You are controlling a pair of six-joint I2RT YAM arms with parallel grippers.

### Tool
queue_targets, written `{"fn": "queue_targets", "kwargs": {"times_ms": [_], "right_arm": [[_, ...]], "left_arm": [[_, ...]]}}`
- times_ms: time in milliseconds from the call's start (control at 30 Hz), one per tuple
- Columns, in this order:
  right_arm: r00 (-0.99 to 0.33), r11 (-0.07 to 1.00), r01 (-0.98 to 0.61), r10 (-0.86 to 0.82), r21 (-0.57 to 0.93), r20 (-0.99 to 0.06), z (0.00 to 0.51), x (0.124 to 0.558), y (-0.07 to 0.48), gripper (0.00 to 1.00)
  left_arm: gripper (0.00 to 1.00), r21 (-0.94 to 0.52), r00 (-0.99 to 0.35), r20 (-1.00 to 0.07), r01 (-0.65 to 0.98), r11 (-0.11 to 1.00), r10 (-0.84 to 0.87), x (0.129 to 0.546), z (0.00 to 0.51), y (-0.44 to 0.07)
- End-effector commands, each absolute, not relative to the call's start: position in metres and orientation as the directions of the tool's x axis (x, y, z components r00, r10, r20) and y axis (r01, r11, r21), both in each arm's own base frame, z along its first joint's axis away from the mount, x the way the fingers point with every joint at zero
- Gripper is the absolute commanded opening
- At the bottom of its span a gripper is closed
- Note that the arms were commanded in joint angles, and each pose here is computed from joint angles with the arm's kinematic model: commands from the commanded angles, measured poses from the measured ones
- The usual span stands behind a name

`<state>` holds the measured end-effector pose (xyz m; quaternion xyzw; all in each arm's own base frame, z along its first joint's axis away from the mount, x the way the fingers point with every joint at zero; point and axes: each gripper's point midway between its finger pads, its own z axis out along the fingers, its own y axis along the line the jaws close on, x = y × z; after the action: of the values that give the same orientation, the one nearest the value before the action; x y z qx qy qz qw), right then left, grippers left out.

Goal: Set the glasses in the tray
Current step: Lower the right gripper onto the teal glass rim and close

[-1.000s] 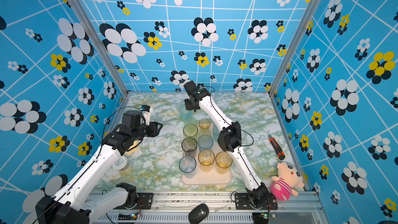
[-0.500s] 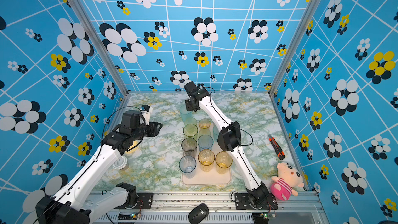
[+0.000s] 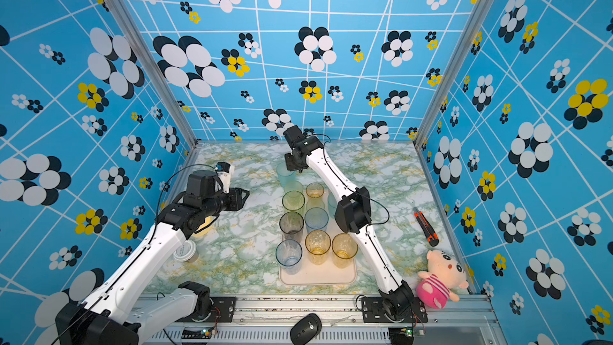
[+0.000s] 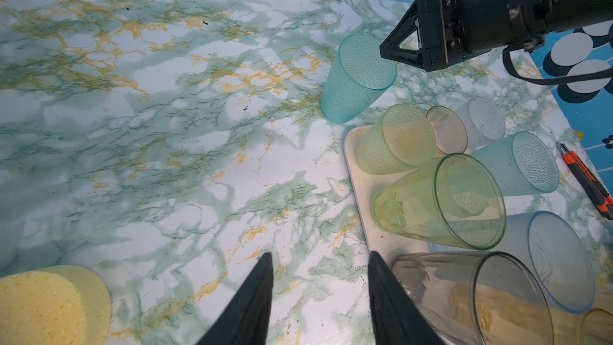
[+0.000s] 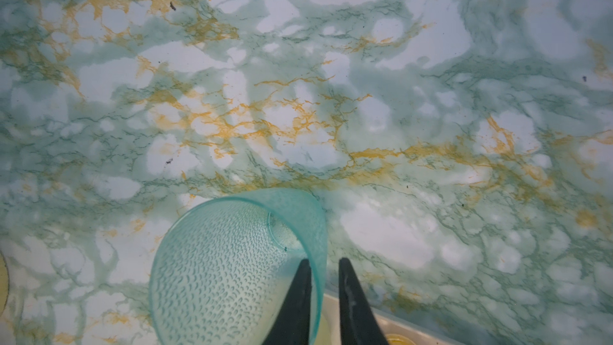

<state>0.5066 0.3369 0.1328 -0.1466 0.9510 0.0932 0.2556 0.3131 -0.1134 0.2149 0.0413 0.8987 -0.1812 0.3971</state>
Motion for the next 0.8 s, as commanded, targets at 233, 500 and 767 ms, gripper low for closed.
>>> {"fn": "queue_targets", "kwargs": {"times_ms": [233, 500, 767], "right_arm": [[-0.835, 0.938, -0.324, -0.222, 0.125, -0.504, 0.1209, 0.5106, 0.341, 0.13], [-0.831, 0.935, -0.334, -0.233, 0.118, -0.506, 0.1216, 0.5099, 0.3414, 0.07], [-0.802, 0.926, -0.37, -0.278, 0.075, -0.529, 0.1287, 0.5077, 0.3459, 0.03]], "left_arm": [[0.48, -0.292, -0.687, -0.724, 0.224, 0.93, -0.062, 0.3123, 0.2087, -0.1121], [0.48, -0.294, -0.689, -0.722, 0.222, 0.93, -0.063, 0.3124, 0.2071, -0.1117], [0.48, -0.297, -0.693, -0.718, 0.221, 0.929, -0.065, 0.3124, 0.2053, -0.1119]]}}
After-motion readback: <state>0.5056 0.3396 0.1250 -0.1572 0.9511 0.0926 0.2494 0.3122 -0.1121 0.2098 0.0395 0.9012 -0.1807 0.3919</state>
